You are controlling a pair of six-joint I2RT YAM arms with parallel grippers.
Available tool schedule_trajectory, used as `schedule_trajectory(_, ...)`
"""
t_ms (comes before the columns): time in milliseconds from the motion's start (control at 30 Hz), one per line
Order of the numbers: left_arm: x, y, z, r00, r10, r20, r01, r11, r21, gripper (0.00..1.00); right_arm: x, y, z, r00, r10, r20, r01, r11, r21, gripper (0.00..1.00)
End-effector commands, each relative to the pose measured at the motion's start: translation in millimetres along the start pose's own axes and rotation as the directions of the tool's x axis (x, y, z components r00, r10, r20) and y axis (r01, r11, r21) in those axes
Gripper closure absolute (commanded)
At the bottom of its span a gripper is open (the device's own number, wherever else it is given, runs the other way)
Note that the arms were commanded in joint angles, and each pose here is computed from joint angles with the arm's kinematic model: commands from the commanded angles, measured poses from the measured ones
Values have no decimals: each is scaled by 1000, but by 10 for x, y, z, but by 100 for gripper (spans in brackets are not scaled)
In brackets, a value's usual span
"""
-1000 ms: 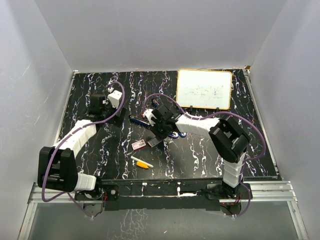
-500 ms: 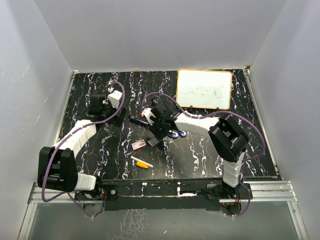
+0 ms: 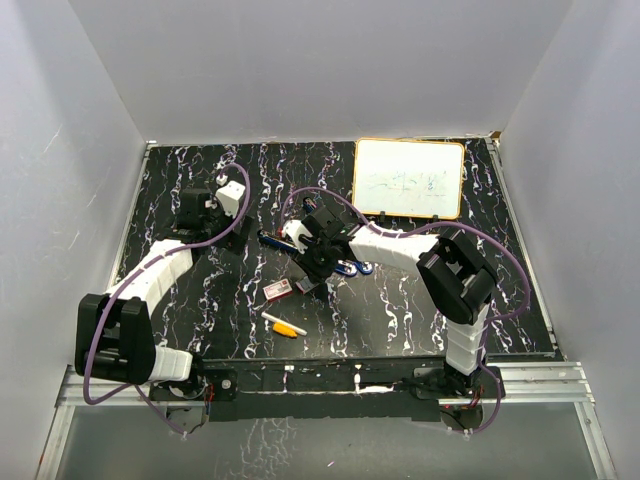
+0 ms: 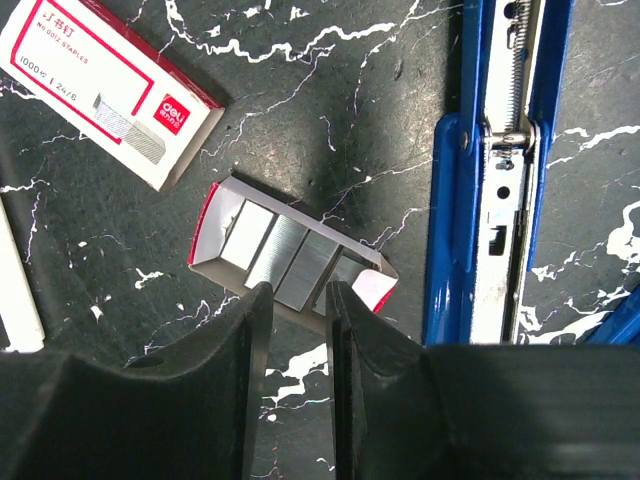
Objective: Load the staples into the stapler
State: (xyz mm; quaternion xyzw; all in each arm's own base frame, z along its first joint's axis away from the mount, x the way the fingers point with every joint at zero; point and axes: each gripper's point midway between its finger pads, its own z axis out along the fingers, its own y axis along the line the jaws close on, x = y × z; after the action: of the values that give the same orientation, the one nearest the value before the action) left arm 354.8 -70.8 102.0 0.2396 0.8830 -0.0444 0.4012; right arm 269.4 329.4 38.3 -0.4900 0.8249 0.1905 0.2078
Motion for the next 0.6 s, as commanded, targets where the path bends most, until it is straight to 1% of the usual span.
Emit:
schedule_trajectory(0, -80, -28, -100, 999, 15, 41, -15, 1000, 13, 3, -250, -25, -172, 997, -31, 76, 30, 999, 15, 68)
schedule_trajectory(233, -48, -37, -104, 999, 20, 33, -20, 1000, 15, 3, -226, -46, -165, 997, -31, 66, 29, 999, 27, 67)
schedule_trajectory(567, -43, -48, -102, 999, 23, 33, -24, 1000, 21, 3, -293, 92, -217, 995, -41, 95, 46, 998, -43, 65)
